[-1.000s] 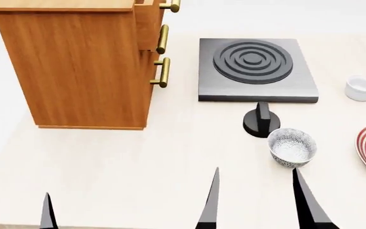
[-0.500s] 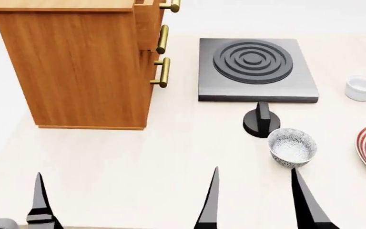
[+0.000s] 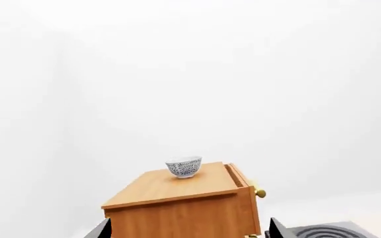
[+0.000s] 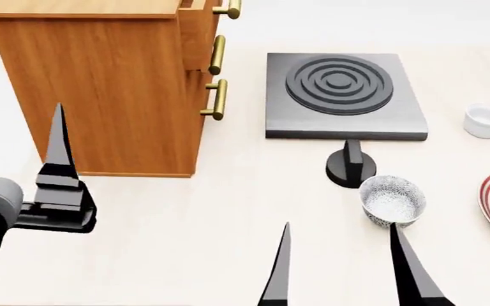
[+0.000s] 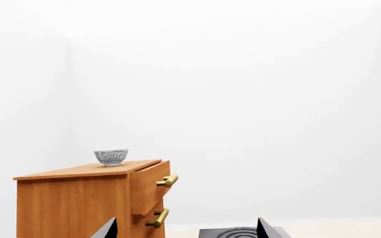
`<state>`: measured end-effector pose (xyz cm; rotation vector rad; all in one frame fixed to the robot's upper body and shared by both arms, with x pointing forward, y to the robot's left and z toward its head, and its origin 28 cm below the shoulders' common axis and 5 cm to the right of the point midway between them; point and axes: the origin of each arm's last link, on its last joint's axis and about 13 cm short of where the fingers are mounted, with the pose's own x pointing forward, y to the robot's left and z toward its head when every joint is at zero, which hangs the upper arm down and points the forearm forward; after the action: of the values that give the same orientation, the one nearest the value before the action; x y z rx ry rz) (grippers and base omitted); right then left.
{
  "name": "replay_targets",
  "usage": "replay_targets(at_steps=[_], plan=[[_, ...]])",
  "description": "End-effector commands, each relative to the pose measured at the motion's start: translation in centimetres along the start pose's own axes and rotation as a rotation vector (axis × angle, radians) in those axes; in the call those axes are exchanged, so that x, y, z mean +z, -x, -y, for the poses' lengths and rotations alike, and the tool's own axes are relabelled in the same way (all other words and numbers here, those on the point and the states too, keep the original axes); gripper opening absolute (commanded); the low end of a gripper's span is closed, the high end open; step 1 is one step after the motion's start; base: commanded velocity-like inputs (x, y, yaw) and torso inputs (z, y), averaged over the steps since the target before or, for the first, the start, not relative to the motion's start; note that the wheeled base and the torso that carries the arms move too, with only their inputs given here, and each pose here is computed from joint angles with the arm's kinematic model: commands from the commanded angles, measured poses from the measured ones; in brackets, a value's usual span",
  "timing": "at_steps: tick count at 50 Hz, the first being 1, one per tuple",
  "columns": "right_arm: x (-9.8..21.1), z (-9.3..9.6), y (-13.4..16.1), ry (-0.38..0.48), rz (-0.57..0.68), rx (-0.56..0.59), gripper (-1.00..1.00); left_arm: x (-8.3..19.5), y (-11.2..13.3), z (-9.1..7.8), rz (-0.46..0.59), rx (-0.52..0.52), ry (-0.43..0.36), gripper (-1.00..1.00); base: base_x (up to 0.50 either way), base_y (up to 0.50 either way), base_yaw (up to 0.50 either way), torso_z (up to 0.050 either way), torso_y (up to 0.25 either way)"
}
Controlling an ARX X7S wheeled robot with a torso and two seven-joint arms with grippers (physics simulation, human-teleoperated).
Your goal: Pick the akita bowl on the wooden cabinet and place it on the plate.
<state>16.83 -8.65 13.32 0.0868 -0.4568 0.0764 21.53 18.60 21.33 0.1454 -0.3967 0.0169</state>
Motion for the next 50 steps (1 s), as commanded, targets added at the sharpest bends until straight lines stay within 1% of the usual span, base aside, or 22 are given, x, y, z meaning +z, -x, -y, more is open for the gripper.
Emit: replay_targets(at_steps=[1,6,13,19,22,27,31,37,38,43,45,47,50], plan=[[0.2,0.1,0.0,0.018,0.031,-0.001,1.00,3.4,-1.1,0.1,0.070,-0.029,-0.006,1.00,0.42,0.00,0.00,0.000,0.000],[0.1,0.0,0.0,0.020,0.028,0.006,1.00,3.9,-1.0,0.5,0.087,-0.050,-0.002,1.00,0.44,0.00,0.00,0.000,0.000],[0.2,0.1,0.0,0.020,0.029,0.010,1.00,5.2,-1.4,0.5,0.120,-0.061,-0.013,1.00,0.45,0.00,0.00,0.000,0.000],[0.1,0.0,0.0,0.020,0.027,0.012,1.00,6.7,-1.4,0.0,0.168,-0.041,-0.031,1.00,0.45,0.00,0.00,0.000,0.000],[0.1,0.1,0.0,0.020,0.025,0.010,1.00,7.5,-1.2,-0.3,0.185,-0.030,-0.028,1.00,0.45,0.00,0.00,0.000,0.000],[0.1,0.0,-0.1,0.024,0.020,0.012,1.00,8.5,-0.8,-0.3,0.211,-0.044,-0.035,1.00,0.42,0.00,0.00,0.000,0.000],[0.0,-0.1,-0.1,0.031,0.017,0.014,1.00,9.2,-0.4,-0.5,0.216,-0.047,-0.039,1.00,0.24,0.00,0.00,0.000,0.000],[0.0,-0.1,-0.1,0.024,0.021,0.024,1.00,10.9,0.2,-0.6,0.258,-0.065,-0.039,1.00,0.00,0.00,0.00,0.000,0.000],[-0.2,-0.1,-0.1,0.017,0.008,0.020,1.00,11.0,0.2,-0.5,0.261,-0.069,-0.041,1.00,0.00,0.00,0.00,0.000,0.000],[0.1,0.0,-0.1,0.035,0.019,0.016,1.00,10.6,0.1,-0.3,0.251,-0.075,-0.040,1.00,0.00,0.00,0.00,0.000,0.000],[0.0,0.1,-0.1,0.077,0.021,-0.004,1.00,10.7,0.0,-0.3,0.250,-0.077,-0.029,1.00,0.06,0.00,0.00,0.000,0.000],[0.0,0.0,-0.1,0.062,0.027,0.008,1.00,10.6,0.0,-0.3,0.249,-0.079,-0.028,1.00,0.24,0.00,0.00,0.000,0.000],[0.0,0.0,0.0,0.064,0.030,0.007,1.00,10.4,0.0,-0.2,0.244,-0.085,-0.036,1.00,0.31,0.00,0.00,0.000,0.000]])
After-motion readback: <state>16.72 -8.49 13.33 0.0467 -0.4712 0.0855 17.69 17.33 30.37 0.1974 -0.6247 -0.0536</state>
